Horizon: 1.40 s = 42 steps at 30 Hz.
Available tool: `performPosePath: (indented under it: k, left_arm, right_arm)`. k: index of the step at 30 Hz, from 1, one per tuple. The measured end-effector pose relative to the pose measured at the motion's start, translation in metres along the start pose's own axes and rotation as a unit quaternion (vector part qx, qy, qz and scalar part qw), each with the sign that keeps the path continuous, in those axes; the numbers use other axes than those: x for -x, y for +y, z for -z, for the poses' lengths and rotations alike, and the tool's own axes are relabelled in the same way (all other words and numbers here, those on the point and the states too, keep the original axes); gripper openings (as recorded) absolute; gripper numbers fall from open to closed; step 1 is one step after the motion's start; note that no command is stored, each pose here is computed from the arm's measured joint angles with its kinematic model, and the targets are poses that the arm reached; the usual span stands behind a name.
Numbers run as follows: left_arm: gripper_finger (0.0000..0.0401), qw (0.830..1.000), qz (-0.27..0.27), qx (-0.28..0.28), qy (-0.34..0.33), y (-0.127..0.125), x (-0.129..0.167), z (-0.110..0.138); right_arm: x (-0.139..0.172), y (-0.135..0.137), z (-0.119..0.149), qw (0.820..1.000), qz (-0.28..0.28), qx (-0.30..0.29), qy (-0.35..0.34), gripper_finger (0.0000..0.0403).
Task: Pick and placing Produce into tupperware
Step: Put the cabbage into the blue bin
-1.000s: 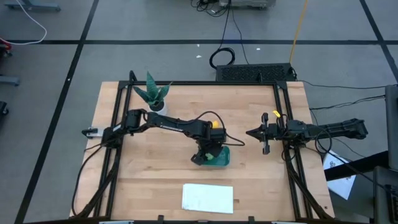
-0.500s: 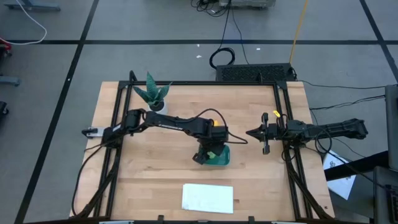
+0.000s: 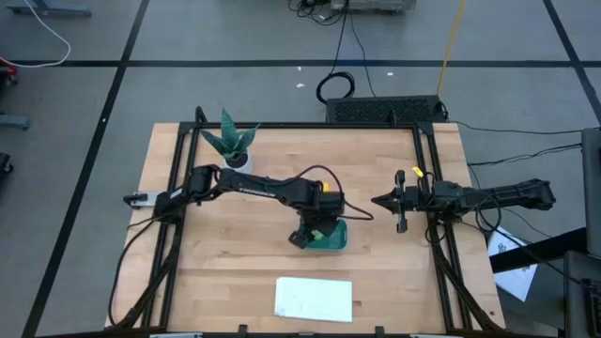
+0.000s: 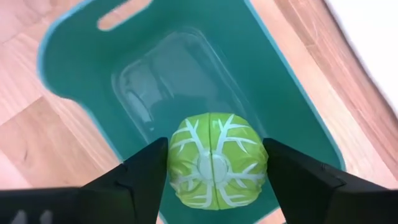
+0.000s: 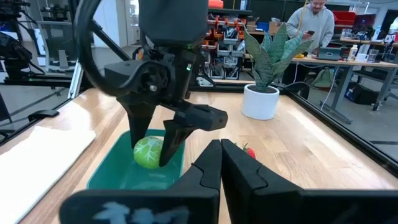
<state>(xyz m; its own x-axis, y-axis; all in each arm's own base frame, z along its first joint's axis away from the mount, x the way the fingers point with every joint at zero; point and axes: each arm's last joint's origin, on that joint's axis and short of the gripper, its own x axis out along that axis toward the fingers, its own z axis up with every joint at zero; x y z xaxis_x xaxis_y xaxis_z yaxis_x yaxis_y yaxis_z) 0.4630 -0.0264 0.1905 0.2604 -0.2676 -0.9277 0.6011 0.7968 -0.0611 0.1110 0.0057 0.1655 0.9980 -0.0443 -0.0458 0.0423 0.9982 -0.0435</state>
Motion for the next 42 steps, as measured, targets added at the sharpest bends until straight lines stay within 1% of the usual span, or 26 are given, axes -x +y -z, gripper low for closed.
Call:
performPosePath:
  k: [3, 6, 10, 18, 23, 28, 37, 42]
  left_arm:
    - [0.0237, 1.000, 0.010, -0.007, -0.006, 0.000, 0.000, 0.000]
    - [0.0236, 1.000, 0.017, -0.008, -0.012, 0.002, 0.001, 0.001]
    - [0.0240, 1.000, 0.014, -0.009, -0.010, 0.002, 0.001, 0.001]
    - [0.0232, 1.000, 0.011, -0.007, -0.008, 0.003, 0.001, 0.002]
    - [0.0235, 1.000, 0.007, -0.003, 0.015, 0.005, -0.012, 0.006]
    - [0.0236, 1.000, 0.010, -0.012, 0.025, 0.006, -0.023, 0.009]
    - [0.0236, 0.999, 0.018, -0.023, 0.024, 0.006, -0.025, 0.010]
    - [0.0237, 0.999, 0.018, -0.020, 0.025, 0.006, -0.027, 0.010]
  right_arm:
    - [0.000, 0.000, 0.000, 1.000, 0.000, 0.000, 0.000, 0.0000]
    - [0.000, 0.000, 0.000, 1.000, 0.000, 0.000, 0.000, 0.0000]
    - [0.000, 0.000, 0.000, 1.000, 0.000, 0.000, 0.000, 0.0000]
    - [0.000, 0.000, 0.000, 1.000, 0.000, 0.000, 0.000, 0.0000]
    - [0.000, 0.000, 0.000, 1.000, 0.000, 0.000, 0.000, 0.0000]
    - [0.000, 0.000, 0.000, 1.000, 0.000, 0.000, 0.002, 0.0000]
    - [-0.001, 0.000, 0.001, 1.000, -0.001, 0.001, 0.007, 0.0000]
    - [-0.002, 0.000, 0.001, 1.000, -0.001, 0.001, 0.008, 0.0000]
